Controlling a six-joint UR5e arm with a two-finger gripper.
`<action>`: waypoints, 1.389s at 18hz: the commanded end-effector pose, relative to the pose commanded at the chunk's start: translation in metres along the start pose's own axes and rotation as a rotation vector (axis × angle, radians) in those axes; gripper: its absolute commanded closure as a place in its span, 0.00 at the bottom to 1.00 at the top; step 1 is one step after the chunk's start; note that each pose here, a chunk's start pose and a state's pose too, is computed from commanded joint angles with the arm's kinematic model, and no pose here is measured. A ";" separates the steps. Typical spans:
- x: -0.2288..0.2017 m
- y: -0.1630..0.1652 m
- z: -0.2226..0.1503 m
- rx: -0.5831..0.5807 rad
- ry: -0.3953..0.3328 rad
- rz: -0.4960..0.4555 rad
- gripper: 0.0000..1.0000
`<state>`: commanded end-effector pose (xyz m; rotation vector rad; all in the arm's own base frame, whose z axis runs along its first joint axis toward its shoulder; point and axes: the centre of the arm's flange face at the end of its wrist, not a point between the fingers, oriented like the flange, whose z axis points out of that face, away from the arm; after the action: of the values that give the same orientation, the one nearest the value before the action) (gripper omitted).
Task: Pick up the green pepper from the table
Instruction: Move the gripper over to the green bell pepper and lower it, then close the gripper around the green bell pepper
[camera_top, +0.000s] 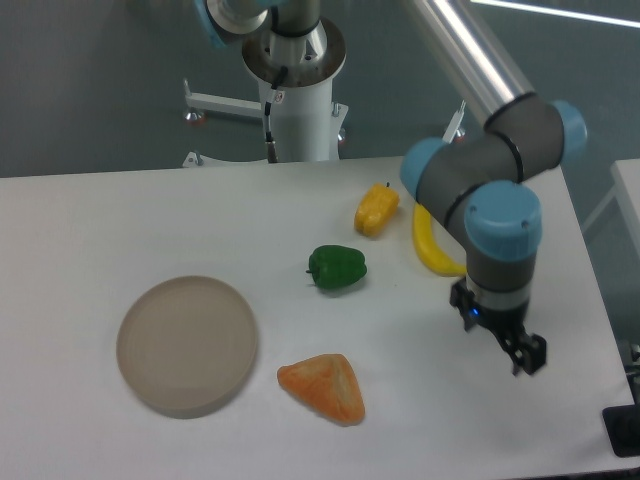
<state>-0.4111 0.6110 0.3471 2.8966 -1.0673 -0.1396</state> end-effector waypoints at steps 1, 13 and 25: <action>0.014 -0.009 -0.001 0.001 0.014 0.030 0.00; 0.146 -0.074 0.029 0.017 0.144 0.190 0.00; 0.159 -0.079 0.054 0.010 0.122 0.217 0.00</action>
<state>-0.2451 0.5664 0.2761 2.7325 -1.3508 0.0506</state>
